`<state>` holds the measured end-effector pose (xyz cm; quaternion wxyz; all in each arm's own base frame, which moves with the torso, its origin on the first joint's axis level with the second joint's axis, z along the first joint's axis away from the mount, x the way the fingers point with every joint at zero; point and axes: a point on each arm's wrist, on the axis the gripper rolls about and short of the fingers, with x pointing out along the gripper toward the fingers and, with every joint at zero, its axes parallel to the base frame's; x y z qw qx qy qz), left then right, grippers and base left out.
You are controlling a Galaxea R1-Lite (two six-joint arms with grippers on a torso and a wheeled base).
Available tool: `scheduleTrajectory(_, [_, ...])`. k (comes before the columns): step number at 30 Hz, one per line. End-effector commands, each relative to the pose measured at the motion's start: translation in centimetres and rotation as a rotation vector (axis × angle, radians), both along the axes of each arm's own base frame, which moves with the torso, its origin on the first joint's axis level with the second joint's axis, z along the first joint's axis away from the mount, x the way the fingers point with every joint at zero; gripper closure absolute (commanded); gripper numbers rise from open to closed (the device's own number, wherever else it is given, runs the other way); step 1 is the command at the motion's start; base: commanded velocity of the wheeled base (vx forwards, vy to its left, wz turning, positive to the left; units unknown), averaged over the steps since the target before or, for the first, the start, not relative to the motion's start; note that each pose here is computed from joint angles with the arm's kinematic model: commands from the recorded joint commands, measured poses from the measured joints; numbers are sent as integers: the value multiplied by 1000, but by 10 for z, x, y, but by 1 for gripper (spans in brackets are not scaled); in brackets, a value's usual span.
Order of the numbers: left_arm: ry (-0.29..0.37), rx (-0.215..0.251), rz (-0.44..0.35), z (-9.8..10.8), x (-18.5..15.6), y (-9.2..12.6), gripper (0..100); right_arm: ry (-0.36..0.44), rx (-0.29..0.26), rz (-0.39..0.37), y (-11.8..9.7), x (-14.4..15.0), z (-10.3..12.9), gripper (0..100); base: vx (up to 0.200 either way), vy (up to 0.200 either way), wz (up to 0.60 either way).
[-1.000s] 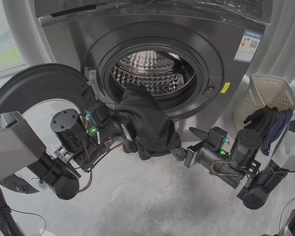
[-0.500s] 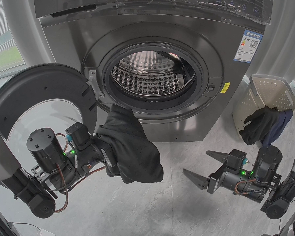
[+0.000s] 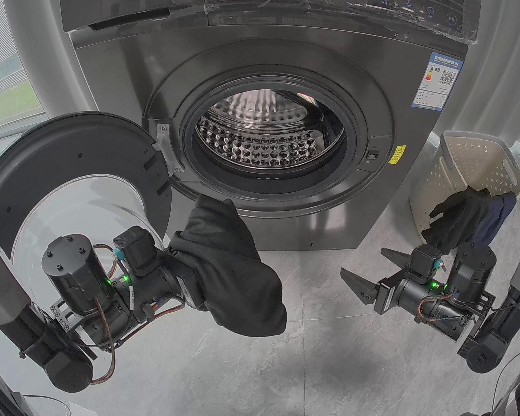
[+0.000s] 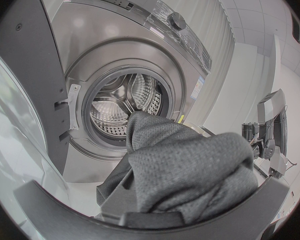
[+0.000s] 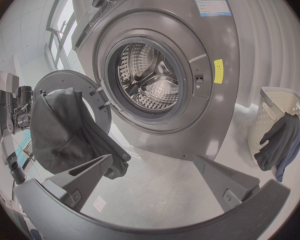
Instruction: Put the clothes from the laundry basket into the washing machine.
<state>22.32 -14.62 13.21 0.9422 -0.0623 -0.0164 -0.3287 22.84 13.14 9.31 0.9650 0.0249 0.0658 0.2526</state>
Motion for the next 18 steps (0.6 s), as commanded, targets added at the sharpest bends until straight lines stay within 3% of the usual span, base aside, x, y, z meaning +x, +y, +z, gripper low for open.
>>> scheduleTrajectory(1, [7, 7, -5, -2, 0, -1, 100, 4, -2, 3, 1, 0, -1, 0, 200, 0, 0])
scheduleTrajectory(6, [18, 27, -5, -8, 2, -3, 100, 3, -1, 2, 1, 0, -1, 0, 200, 0, 0])
scheduleTrajectory(9, [5, 70, -5, -13, 3, -5, 100, 4, 0, 5, 1, 0, -1, 0, 0, 0, 0])
scheduleTrajectory(15, [9, 79, -20, -15, 1, -9, 100, 4, 0, 9, 3, 0, -1, 0, 0, 0, 0])
scheduleTrajectory(18, [10, 80, -22, -15, 1, -9, 100, 5, -1, 9, 2, 0, -2, 0, 200, 0, 0])
